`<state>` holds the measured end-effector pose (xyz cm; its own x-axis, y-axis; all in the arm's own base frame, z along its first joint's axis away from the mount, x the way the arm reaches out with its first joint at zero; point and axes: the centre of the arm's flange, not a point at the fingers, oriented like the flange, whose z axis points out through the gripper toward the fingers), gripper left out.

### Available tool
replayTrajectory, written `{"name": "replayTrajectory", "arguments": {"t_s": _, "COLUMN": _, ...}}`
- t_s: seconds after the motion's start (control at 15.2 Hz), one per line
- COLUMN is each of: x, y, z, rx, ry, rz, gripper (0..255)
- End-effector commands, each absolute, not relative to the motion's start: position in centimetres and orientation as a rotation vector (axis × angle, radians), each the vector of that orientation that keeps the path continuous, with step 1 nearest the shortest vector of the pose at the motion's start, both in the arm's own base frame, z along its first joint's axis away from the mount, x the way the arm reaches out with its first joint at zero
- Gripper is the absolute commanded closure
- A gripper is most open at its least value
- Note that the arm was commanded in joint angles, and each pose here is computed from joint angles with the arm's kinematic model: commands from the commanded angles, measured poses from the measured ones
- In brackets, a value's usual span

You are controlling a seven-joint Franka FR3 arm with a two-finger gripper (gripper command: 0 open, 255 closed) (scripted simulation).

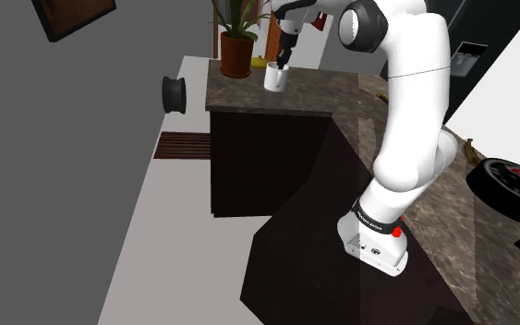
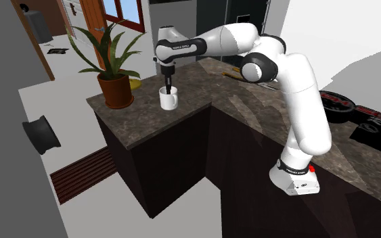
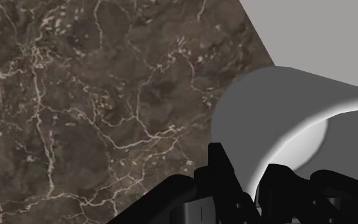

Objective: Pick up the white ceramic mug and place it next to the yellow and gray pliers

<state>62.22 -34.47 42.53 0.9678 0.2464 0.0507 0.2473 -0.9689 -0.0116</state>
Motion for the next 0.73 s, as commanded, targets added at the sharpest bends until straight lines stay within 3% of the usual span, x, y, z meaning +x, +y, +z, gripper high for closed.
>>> {"name": "replayTrajectory", "arguments": {"t_s": 0.0, "x": 62.3, "y": -34.6, "z": 43.7, "rx": -3.098, "ry": -0.389, "rz": -0.077, "gripper": 255}}
{"name": "replayTrajectory", "arguments": {"t_s": 0.66, "x": 62.3, "y": -34.6, "z": 49.0, "rx": -3.098, "ry": -0.389, "rz": -0.077, "gripper": 255}}
